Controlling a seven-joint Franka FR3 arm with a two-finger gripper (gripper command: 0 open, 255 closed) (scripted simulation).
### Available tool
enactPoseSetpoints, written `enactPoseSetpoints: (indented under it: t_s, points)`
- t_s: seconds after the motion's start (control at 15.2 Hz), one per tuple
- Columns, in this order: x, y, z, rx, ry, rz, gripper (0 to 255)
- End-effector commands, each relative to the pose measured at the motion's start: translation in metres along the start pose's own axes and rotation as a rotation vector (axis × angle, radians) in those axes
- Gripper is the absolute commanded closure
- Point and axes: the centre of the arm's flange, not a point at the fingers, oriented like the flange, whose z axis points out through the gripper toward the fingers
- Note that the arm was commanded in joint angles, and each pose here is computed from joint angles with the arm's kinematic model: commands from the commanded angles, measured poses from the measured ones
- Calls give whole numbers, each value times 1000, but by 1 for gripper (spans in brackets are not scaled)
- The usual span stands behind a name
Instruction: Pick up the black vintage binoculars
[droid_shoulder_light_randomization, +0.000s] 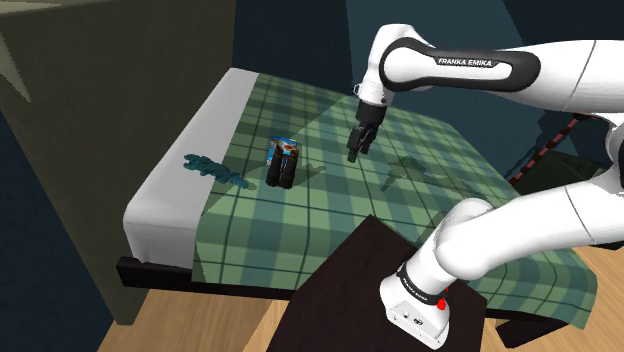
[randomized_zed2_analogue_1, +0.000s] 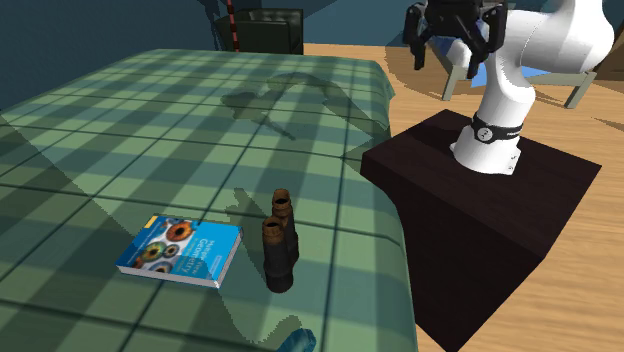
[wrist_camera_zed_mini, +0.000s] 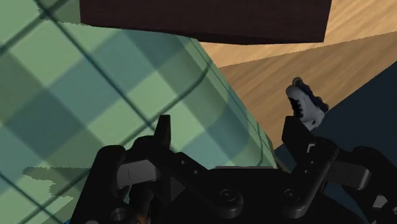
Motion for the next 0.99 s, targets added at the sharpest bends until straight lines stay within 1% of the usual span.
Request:
enactPoseSetpoints:
  t_s: [0.0, 0.92]
  points:
    - [23, 13, 10, -11, 3, -17, 0]
    - [174, 78, 80, -76, 20, -133, 0]
